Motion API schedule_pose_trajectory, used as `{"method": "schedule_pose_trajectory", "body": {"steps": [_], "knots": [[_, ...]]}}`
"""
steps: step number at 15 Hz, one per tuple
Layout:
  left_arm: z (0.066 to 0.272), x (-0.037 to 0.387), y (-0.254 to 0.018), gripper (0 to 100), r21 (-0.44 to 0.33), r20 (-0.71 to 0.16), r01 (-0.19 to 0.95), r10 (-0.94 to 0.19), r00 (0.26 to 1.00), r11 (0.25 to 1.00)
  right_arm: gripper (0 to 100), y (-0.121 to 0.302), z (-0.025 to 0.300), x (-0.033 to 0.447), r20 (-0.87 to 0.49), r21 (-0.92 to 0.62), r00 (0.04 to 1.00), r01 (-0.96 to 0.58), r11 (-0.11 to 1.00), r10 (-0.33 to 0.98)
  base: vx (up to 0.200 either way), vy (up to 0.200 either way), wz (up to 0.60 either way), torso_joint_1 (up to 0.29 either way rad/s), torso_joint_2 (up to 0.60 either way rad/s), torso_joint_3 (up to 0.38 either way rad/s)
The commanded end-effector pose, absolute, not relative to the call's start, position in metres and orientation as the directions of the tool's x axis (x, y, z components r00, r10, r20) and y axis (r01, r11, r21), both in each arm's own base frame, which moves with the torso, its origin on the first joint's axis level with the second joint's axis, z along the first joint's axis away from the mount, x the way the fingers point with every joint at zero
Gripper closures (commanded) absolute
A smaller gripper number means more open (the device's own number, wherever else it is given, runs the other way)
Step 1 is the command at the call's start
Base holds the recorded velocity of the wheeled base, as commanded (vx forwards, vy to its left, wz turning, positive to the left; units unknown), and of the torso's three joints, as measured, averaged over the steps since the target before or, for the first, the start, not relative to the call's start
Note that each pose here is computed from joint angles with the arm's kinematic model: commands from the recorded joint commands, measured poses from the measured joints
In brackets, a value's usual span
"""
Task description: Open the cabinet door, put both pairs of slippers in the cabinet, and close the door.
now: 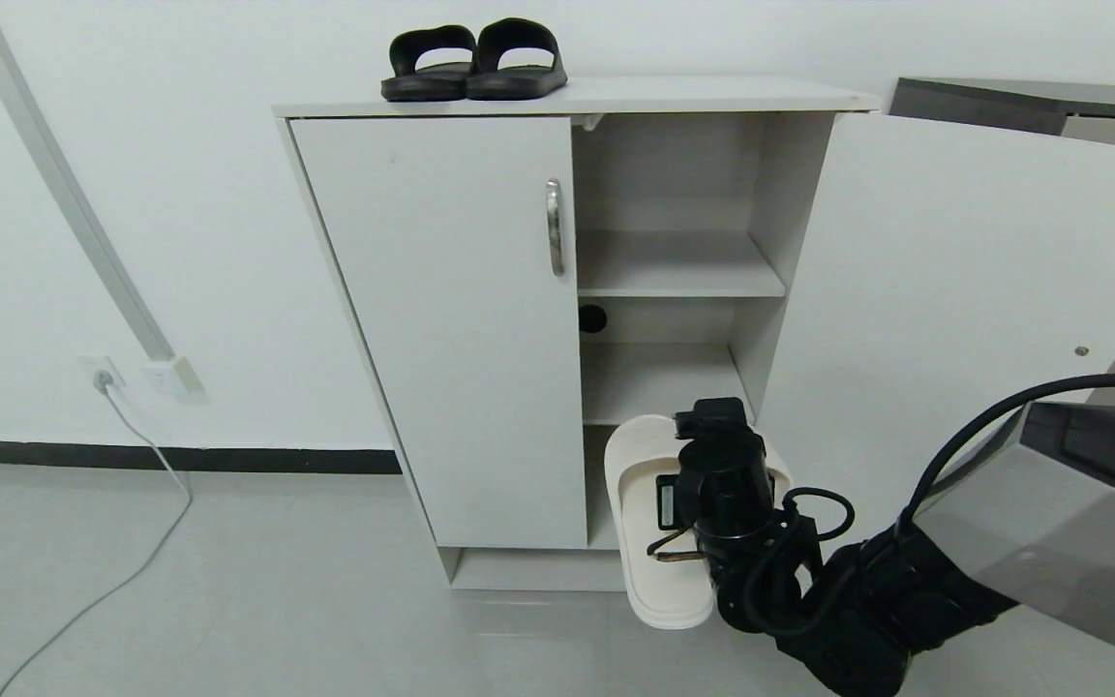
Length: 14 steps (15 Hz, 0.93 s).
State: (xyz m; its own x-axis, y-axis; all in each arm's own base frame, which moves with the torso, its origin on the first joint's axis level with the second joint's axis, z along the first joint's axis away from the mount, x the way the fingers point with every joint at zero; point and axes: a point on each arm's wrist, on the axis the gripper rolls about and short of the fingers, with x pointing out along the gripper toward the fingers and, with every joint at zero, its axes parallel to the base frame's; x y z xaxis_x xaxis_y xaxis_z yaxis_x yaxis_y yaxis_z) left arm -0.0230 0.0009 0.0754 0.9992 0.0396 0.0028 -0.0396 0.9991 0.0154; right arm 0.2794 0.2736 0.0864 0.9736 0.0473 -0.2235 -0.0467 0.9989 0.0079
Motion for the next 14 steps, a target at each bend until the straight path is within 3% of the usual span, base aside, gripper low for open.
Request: {"method": "schedule_pose_trajectory", "body": {"steps": [1,11,14], "knots": [[0.075,-0.023,0.001,100,0.015,0.0,-0.041,0.041,0.999,0.999,100,0.279,0.086,0.28,-0.225,0.012,0.971,-0.075,0.997,0.076,0.0,0.0,0.0,0.0,0.0,0.0],[0.075,-0.023,0.001,100,0.015,0.0,-0.037,0.037,0.999,0.999,100,0.282,0.073,0.285,-0.242,-0.006,0.968,-0.071,0.997,0.067,0.0,0.0,0.0,0.0,0.0,0.0],[0.075,-0.023,0.001,100,0.015,-0.002,-0.037,0.037,0.999,0.999,100,0.283,0.07,0.29,-0.242,-0.006,0.968,-0.063,0.998,0.06,0.0,0.0,0.0,0.001,0.0,-0.141]]}}
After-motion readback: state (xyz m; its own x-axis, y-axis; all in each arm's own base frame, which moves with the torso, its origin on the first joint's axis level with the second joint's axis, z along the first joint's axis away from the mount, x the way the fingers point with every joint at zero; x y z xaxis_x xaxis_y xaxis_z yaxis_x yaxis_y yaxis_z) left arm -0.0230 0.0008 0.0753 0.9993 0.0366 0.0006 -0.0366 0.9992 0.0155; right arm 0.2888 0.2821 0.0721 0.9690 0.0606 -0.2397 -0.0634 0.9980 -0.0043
